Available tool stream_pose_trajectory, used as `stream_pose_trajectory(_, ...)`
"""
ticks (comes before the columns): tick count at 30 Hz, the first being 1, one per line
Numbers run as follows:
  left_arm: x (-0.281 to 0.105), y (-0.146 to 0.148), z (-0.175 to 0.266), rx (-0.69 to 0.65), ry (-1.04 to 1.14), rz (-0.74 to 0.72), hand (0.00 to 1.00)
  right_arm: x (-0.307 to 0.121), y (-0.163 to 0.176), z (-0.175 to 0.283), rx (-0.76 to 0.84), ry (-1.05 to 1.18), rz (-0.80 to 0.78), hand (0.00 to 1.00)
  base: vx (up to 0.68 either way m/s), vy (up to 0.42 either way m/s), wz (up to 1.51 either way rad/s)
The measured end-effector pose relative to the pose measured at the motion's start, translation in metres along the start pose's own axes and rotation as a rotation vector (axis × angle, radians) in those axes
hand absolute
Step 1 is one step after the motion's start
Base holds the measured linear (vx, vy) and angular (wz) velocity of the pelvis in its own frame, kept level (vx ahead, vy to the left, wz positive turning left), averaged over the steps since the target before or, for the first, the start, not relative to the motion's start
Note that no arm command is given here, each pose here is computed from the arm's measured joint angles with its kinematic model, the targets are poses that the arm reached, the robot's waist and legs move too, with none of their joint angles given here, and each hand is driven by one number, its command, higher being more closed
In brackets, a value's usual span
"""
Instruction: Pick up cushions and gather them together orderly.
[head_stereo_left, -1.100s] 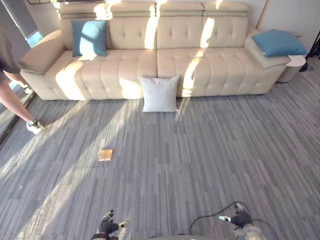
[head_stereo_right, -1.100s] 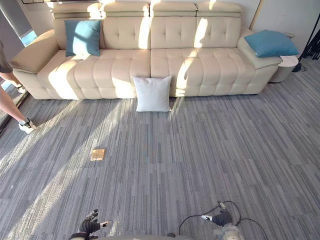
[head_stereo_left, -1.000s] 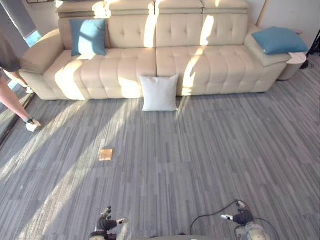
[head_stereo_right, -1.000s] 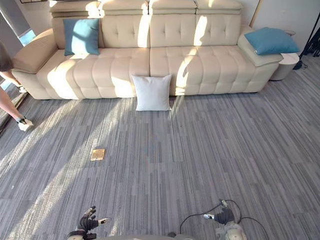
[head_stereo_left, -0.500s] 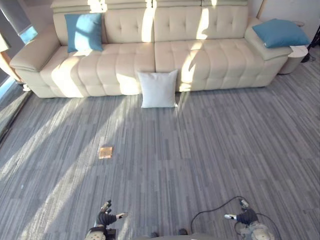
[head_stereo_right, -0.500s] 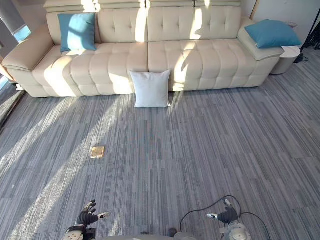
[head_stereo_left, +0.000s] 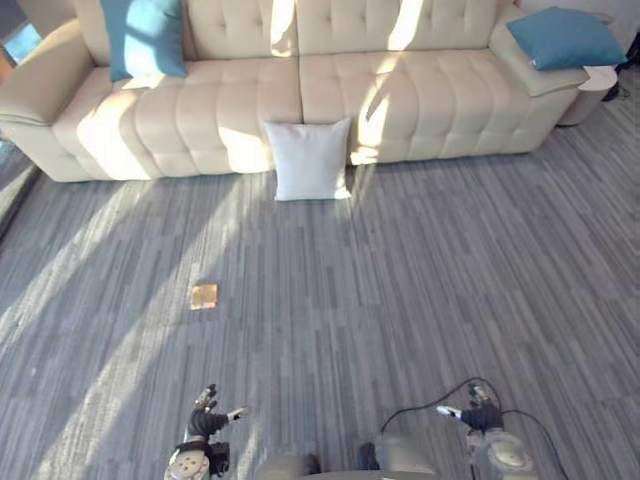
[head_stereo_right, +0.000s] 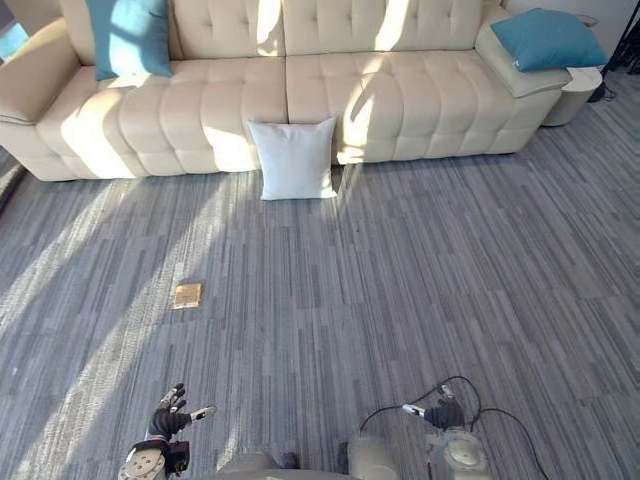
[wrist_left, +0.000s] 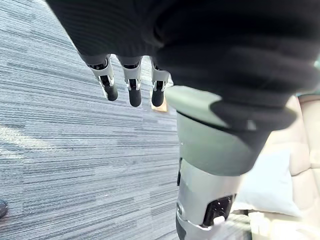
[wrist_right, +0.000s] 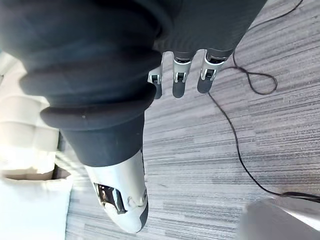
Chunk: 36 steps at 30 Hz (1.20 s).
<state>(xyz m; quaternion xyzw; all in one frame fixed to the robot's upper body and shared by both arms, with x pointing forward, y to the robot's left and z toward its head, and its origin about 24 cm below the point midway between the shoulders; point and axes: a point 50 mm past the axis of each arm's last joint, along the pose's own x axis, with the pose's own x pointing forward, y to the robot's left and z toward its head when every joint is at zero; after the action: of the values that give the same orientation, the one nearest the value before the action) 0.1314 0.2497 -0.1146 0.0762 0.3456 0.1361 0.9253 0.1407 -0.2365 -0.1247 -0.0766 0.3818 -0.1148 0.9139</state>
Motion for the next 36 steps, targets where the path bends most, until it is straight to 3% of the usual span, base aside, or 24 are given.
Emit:
stream_pose_trajectory(7,0.013,-0.016,0.022,-0.051,-0.054,-0.015,0.0,0.002,-0.008,0.007,0.001,-0.025,-0.03,0.0,0.59,-0.165,0.58)
stream_pose_trajectory(15,0.007,-0.026,0.007,-0.065,-0.003,-0.036,0.0,0.005,0.001,0.017,0.039,-0.062,-0.016,0.0,0.61,-0.195,0.12)
stream_pose_trajectory(19,0.003,-0.026,0.0,-0.07,0.02,-0.032,0.0,0.013,0.005,0.037,0.046,-0.109,-0.008,0.0,0.53,0.061,-0.78)
stream_pose_trajectory(21,-0.002,-0.029,-0.01,-0.077,0.052,-0.034,0.0,0.011,0.002,0.03,0.038,-0.086,-0.017,0.0,0.62,0.232,-0.71)
stream_pose_trajectory(25,0.008,-0.038,0.011,-0.087,-0.008,-0.057,0.0,0.007,0.001,0.018,0.038,-0.05,-0.028,0.0,0.56,0.233,0.31)
stream_pose_trajectory(36,0.01,-0.023,0.01,0.0,-0.009,-0.051,0.0,0.004,0.018,0.01,0.021,-0.023,0.025,0.0,0.52,0.052,0.23)
